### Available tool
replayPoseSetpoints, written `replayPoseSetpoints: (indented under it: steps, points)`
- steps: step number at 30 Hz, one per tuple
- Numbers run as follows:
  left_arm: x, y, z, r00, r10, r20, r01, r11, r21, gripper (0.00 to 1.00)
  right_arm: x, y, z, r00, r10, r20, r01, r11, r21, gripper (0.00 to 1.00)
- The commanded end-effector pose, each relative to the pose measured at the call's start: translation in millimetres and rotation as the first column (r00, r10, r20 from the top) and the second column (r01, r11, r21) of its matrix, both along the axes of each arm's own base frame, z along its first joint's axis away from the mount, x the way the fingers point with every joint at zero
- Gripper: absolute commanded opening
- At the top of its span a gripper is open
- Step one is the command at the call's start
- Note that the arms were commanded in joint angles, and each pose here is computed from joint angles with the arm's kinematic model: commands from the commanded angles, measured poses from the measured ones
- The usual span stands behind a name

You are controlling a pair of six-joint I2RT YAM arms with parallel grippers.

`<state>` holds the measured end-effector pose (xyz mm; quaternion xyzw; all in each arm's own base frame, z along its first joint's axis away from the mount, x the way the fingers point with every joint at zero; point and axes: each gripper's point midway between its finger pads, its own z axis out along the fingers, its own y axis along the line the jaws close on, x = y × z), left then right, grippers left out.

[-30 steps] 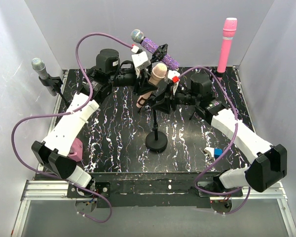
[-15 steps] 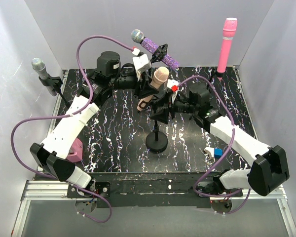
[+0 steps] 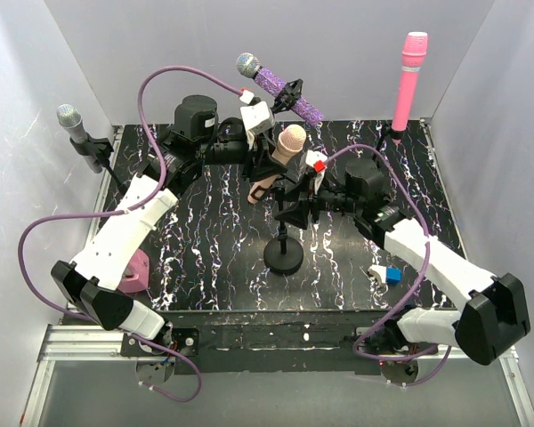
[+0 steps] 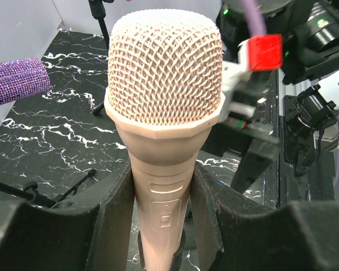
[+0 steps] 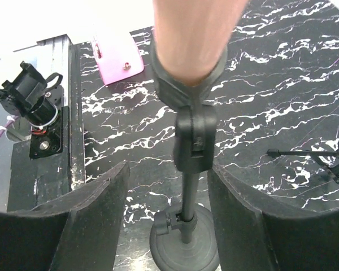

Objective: Remove the microphone from the stand

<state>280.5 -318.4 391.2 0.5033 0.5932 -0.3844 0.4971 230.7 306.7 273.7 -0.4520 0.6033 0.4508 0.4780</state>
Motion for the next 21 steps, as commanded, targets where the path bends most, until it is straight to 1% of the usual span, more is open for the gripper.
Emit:
replayPoseSetpoints:
  steps: [1, 2, 3, 4, 6, 7, 8, 10, 13, 15, 17, 20, 21]
  points:
    - [-17.8, 6.8, 26.6, 0.999, -0.006, 0.048, 0.008, 0.999, -0.045, 0.00, 13.3, 11.2, -10.0, 1.000, -0.004, 0.017, 0.004, 1.000, 0.011, 0.62]
    - [-17.7, 6.6, 25.4, 0.999, -0.006, 0.041, 0.007, 0.999, -0.043, 0.00, 14.9, 12.1, -12.4, 1.000, -0.001, 0.024, 0.001, 1.000, 0.006, 0.61]
    - [-17.7, 6.4, 25.2, 0.999, -0.007, 0.041, 0.009, 0.999, -0.043, 0.03, 15.9, 13.5, -12.8, 1.000, 0.005, 0.029, -0.005, 1.000, 0.001, 0.57]
    - [-17.4, 6.1, 24.0, 0.999, -0.007, 0.036, 0.008, 0.999, -0.042, 0.13, 16.6, 13.9, -11.8, 0.999, 0.011, 0.035, -0.011, 1.000, -0.001, 0.52]
    - [-14.3, 5.8, 20.1, 1.000, 0.008, 0.023, -0.007, 0.999, -0.039, 0.47, 15.7, 14.6, -10.4, 0.999, 0.025, 0.044, -0.025, 1.000, -0.003, 0.40]
    - [-12.1, 5.3, 15.7, 1.000, 0.023, 0.008, -0.022, 0.999, -0.037, 0.56, 15.5, 14.4, -10.1, 0.999, 0.025, 0.047, -0.025, 1.000, -0.004, 0.34]
    - [-10.8, 5.2, 11.4, 0.999, 0.033, -0.008, -0.033, 0.999, -0.037, 0.63, 13.4, 14.2, -10.3, 0.998, 0.032, 0.050, -0.032, 0.999, -0.005, 0.29]
    - [-8.4, 3.6, 0.1, 0.999, 0.038, -0.038, -0.040, 0.999, -0.027, 0.68, 10.3, 12.5, -13.9, 0.998, 0.041, 0.052, -0.040, 0.999, -0.015, 0.17]
    - [-4.3, 0.0, -11.5, 0.997, 0.045, -0.066, -0.047, 0.998, -0.032, 0.69, 5.2, 9.8, -19.2, 0.998, 0.052, 0.044, -0.051, 0.998, -0.028, 0.05]
    - [-3.4, -4.8, -12.2, 0.998, 0.023, -0.067, -0.026, 0.998, -0.049, 0.63, 3.9, 9.0, -21.6, 0.998, 0.052, 0.043, -0.050, 0.998, -0.032, 0.02]
    - [-4.0, -9.5, -9.9, 0.998, -0.007, -0.068, 0.003, 0.998, -0.062, 0.52, 3.2, 7.8, -24.4, 0.998, 0.047, 0.038, -0.046, 0.998, -0.036, 0.01]
    - [-4.8, -13.6, -2.3, 0.997, -0.040, -0.059, 0.036, 0.997, -0.071, 0.28, 3.1, 6.6, -26.7, 0.998, 0.040, 0.042, -0.038, 0.998, -0.043, 0.01]
    - [-6.5, -13.6, -0.2, 0.997, -0.050, -0.058, 0.046, 0.997, -0.068, 0.16, 3.9, 5.7, -27.5, 0.999, 0.032, 0.043, -0.030, 0.998, -0.046, 0.01]
